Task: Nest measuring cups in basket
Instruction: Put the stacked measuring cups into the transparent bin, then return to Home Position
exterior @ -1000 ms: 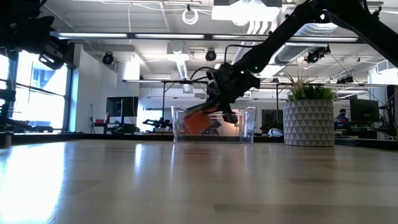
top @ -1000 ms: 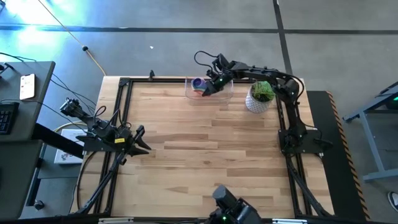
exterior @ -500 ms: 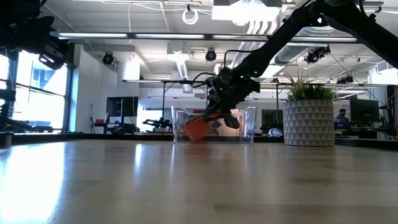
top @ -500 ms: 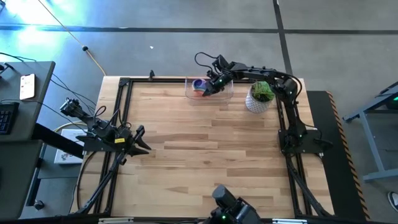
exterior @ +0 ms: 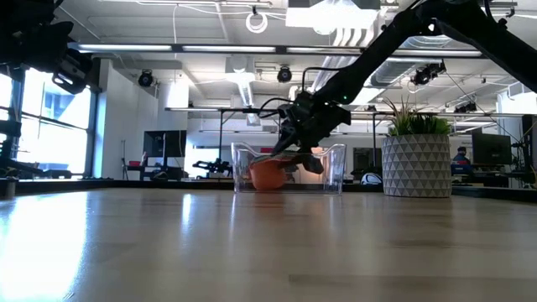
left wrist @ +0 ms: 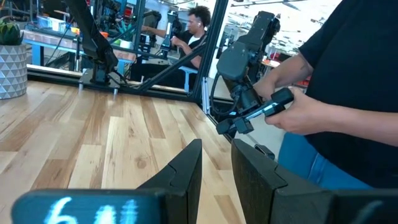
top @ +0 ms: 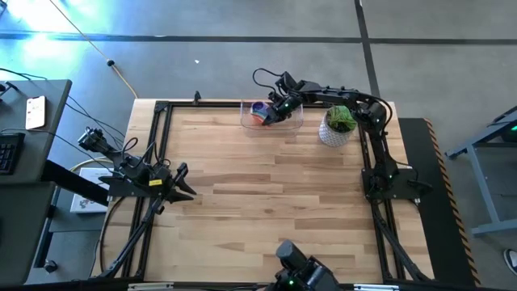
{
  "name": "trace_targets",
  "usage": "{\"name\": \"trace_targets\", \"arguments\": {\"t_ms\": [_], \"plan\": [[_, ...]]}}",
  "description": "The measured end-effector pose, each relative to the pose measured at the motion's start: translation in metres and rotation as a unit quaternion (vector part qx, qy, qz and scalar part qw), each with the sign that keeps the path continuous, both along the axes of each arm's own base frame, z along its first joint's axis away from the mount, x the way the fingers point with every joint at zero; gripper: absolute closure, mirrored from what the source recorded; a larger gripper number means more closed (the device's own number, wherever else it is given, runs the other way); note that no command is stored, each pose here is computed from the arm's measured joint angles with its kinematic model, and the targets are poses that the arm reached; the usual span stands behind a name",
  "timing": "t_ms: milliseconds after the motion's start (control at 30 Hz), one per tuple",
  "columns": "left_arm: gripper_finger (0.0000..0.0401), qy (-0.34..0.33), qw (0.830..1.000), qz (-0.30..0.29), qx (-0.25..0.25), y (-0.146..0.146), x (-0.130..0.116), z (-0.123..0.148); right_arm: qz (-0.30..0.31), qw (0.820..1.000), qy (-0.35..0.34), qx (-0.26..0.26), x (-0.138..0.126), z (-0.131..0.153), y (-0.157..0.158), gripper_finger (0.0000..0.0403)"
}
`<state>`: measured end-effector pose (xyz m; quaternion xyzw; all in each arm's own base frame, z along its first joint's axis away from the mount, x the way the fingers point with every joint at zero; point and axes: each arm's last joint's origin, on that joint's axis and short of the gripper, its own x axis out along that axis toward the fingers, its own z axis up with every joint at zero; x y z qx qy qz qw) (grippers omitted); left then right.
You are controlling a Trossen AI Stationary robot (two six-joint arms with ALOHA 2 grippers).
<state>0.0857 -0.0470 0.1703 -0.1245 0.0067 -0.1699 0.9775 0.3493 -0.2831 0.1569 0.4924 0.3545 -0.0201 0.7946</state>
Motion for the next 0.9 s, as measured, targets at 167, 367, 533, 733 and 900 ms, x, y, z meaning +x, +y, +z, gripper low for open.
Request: {"name": "trace_targets", "arguments": {"t_ms": [167, 367, 533, 733, 900], "plan": [[0.0325, 0.000, 1.000, 0.000, 0.000, 0.000, 0.000, 0.000, 0.004, 1.000, 0.007, 0.006, -0.001, -0.001, 0.001, 0.0208], [0.0325, 0.000, 1.000, 0.000, 0.000, 0.000, 0.000, 0.000, 0.002, 1.000, 0.013, 0.012, -0.004, -0.002, 0.001, 0.0172], [0.0325, 0.000, 1.000, 0.000, 0.000, 0.000, 0.000, 0.000, -0.015, 0.999, 0.039, -0.002, -0.011, 0.009, 0.001, 0.0157], [0.0325, 0.000, 1.000, 0.000, 0.000, 0.000, 0.000, 0.000, -0.035, 0.995, 0.080, -0.045, -0.019, 0.024, 0.004, 0.0155], [0.0325, 0.000, 1.000, 0.000, 0.000, 0.000, 0.000, 0.000, -0.044, 0.989, 0.123, -0.066, -0.025, 0.024, 0.005, 0.0155]]}}
